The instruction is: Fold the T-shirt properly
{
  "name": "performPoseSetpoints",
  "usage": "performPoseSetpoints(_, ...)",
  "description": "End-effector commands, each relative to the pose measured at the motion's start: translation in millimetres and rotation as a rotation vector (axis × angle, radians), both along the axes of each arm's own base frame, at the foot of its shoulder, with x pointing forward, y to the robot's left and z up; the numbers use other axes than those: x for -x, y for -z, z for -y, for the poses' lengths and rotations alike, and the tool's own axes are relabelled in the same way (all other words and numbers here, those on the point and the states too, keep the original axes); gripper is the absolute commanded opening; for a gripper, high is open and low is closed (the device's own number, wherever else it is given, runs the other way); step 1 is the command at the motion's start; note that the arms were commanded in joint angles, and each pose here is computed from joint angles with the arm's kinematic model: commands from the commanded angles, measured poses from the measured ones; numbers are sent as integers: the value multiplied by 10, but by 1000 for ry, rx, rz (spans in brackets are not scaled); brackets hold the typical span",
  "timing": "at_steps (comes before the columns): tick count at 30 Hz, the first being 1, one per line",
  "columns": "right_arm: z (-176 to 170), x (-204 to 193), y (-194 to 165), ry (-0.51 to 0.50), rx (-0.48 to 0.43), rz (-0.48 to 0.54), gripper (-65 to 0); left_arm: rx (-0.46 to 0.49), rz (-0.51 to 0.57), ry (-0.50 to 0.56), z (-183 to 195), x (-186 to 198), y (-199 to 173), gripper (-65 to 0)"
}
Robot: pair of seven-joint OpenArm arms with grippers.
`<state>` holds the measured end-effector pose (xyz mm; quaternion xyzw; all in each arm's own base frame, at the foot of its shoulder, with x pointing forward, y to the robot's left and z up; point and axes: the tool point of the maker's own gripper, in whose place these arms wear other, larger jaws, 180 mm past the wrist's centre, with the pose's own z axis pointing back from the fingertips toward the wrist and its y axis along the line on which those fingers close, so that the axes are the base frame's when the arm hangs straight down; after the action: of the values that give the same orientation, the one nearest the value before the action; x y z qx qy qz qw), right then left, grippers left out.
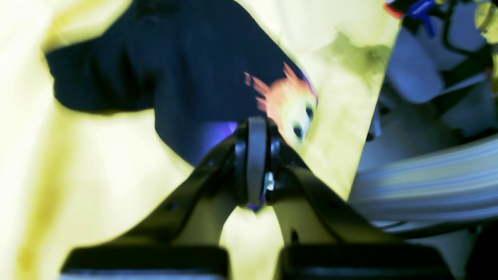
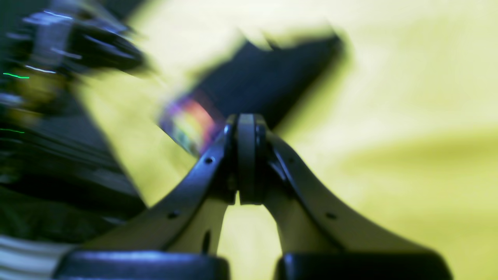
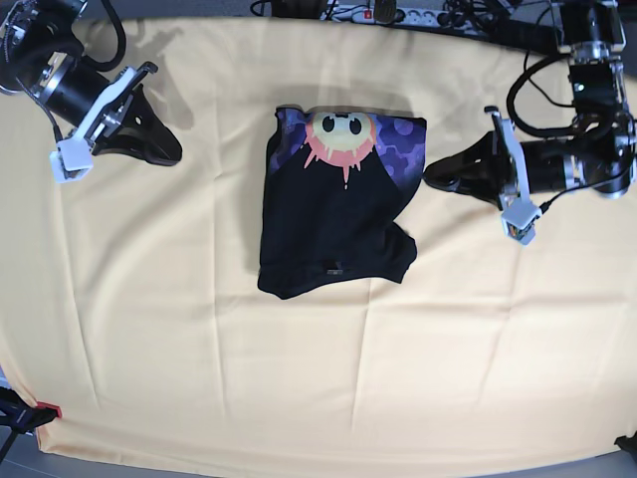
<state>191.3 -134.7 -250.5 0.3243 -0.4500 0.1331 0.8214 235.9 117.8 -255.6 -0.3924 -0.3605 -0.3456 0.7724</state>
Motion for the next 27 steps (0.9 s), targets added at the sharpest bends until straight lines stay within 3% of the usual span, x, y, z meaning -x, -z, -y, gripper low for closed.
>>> performPoseSetpoints(1, 54, 51, -127, 17, -1, 39, -650, 13, 62, 2, -18, 40, -184, -650)
performPoseSetpoints(8, 459, 635, -40, 142, 174, -108, -650, -120, 34, -34, -147, 815, -198, -650)
performPoseSetpoints(12, 615, 1022, 79, 171, 239, -250, -650, -194, -91, -46, -220, 1316, -118, -650)
performPoseSetpoints(15, 642, 1278, 164, 167, 251, -350, -650, -223, -260, -86, -327, 1701, 1, -650)
performPoseSetpoints(18, 712, 1648, 296, 181, 236, -499, -650, -273, -466, -102, -402, 2215, 163, -650)
performPoseSetpoints(21, 844, 2012, 476, 223, 186, -649, -650, -291, -606, -130, -431, 2659, 258, -650)
performPoseSetpoints(27, 922, 2560, 1033, 263, -18, -916, -650, -213, -759, -363, -713, 2875, 574, -650)
